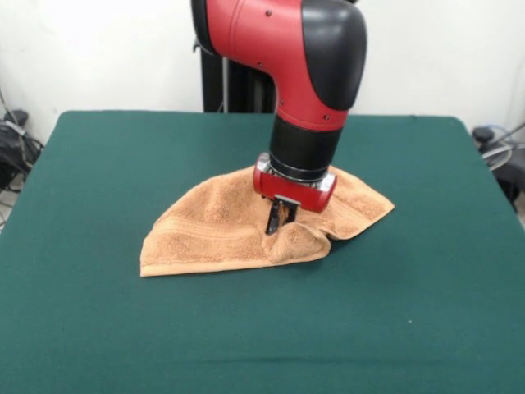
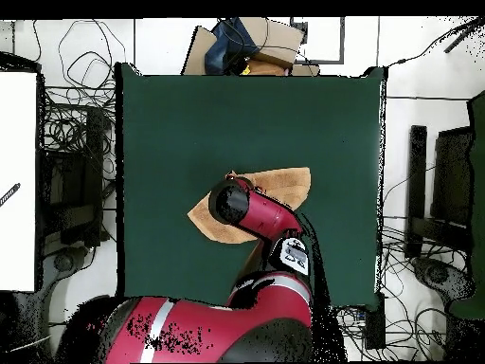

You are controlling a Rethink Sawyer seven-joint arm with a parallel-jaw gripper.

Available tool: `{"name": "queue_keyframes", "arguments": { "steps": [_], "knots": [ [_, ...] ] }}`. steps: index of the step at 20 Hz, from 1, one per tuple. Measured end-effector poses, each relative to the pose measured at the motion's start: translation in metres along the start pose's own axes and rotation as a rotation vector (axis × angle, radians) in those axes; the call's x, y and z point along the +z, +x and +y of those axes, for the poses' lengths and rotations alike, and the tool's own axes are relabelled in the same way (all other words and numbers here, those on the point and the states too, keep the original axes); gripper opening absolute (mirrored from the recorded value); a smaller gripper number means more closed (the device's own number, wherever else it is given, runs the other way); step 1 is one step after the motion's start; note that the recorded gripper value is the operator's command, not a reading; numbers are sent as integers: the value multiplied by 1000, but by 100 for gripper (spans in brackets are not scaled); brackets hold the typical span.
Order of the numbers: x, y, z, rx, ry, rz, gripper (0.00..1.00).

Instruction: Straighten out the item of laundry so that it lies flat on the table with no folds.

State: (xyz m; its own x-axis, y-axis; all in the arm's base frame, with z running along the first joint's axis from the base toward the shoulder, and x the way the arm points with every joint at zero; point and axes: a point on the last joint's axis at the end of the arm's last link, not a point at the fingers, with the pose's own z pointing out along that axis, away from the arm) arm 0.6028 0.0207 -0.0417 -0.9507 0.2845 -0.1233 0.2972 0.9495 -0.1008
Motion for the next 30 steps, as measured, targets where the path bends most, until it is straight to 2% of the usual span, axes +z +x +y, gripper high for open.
{"name": "queue_keyframes", "arguments": {
  "steps": [16, 23, 30],
  "knots": [
    [-12, 9, 14, -48, 35, -3, 0],
    [-24, 7, 8, -38, 35, 30, 0],
    [-42, 0, -7, -5, 30, 19, 0]
  ]
}}
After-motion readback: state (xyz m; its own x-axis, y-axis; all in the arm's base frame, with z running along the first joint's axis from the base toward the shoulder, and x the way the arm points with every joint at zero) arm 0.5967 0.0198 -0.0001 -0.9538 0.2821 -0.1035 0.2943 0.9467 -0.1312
